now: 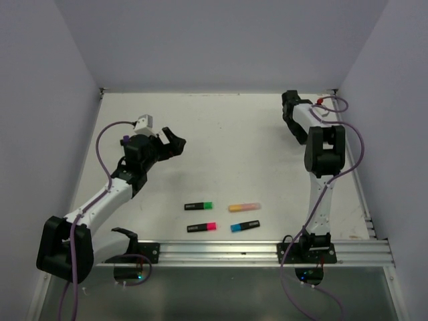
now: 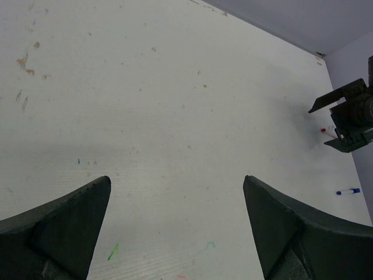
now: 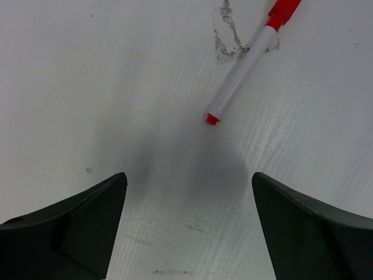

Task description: Open the pen caps

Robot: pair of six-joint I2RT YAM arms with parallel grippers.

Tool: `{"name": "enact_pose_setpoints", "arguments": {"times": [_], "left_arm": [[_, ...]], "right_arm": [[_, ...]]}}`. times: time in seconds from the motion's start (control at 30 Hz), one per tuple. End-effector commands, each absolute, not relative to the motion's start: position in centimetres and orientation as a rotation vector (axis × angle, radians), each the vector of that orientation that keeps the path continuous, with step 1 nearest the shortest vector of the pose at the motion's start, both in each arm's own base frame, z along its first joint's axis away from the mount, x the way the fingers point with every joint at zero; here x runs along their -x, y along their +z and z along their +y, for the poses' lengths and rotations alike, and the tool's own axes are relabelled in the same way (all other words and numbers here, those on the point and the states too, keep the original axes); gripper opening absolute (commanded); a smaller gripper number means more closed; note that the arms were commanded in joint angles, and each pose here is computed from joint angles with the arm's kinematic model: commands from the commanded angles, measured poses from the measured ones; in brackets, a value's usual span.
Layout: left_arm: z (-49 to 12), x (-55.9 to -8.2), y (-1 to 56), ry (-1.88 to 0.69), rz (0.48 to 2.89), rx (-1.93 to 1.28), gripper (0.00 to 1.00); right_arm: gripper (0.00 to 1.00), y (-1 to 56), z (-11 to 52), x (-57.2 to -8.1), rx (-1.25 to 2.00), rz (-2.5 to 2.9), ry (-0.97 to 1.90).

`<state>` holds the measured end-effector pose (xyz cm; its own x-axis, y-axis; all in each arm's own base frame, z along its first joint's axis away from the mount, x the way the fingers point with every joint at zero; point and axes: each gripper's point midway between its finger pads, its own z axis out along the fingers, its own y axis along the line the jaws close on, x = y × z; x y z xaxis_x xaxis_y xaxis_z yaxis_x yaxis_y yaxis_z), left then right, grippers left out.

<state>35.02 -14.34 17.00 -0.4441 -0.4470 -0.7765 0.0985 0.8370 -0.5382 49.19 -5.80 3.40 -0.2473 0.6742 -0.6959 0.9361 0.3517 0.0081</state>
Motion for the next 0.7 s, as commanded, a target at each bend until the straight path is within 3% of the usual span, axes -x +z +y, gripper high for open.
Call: {"name": "enact_pose_setpoints", "arguments": {"times": [0.0, 0.67], "left_arm": [[-15.0, -35.0, 18.1, -0.669, 1.897, 0.218, 1.0], [-15.7, -34.8, 17.0, -0.704, 1.912, 0.203, 1.0]], "right_arm": [[0.94, 4.8, -8.1, -49.2, -1.409, 1.937, -0.638], [0.91, 1.6, -12.9, -47.6, -1.487, 2.013, -0.722]]}}
